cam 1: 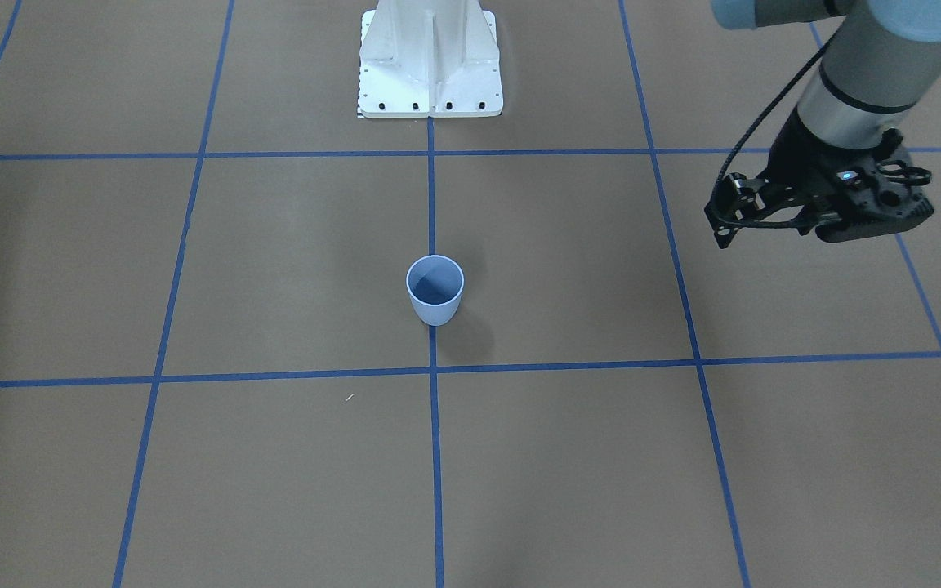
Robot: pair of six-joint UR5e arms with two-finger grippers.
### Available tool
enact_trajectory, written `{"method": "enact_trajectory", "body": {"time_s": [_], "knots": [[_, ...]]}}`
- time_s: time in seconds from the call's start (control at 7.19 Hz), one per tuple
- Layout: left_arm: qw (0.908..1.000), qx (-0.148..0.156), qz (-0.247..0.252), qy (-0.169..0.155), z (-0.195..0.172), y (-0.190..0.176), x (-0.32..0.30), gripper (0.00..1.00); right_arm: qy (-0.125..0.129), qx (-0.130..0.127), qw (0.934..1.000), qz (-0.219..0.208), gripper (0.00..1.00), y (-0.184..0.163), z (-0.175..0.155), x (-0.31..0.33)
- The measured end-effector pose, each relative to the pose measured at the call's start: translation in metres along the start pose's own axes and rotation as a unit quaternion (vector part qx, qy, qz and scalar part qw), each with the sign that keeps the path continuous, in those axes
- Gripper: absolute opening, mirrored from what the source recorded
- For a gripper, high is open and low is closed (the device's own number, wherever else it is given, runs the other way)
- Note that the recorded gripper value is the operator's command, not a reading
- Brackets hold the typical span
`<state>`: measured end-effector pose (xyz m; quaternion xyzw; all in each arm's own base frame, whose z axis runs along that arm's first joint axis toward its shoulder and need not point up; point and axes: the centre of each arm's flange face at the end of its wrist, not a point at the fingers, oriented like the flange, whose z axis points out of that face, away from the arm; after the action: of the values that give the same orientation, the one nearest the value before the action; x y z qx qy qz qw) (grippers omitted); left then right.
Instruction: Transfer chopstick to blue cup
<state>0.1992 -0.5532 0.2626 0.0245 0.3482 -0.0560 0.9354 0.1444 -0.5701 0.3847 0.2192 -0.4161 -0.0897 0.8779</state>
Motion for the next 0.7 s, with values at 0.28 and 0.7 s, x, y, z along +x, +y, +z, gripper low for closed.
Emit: {"method": "enact_trajectory", "body": {"time_s": [0.28,0.7], "knots": [[0.9986,0.006,0.048,-0.023,-0.004,-0.022,-0.084,0.99,-0.019,-0.027,0.9982,0.05,0.0,-0.042,0.043,-0.084],[0.9971,0.003,0.056,-0.051,-0.006,-0.053,-0.199,0.99,-0.037,-0.056,0.9929,0.098,0.0,-0.073,0.095,-0.228]]}}
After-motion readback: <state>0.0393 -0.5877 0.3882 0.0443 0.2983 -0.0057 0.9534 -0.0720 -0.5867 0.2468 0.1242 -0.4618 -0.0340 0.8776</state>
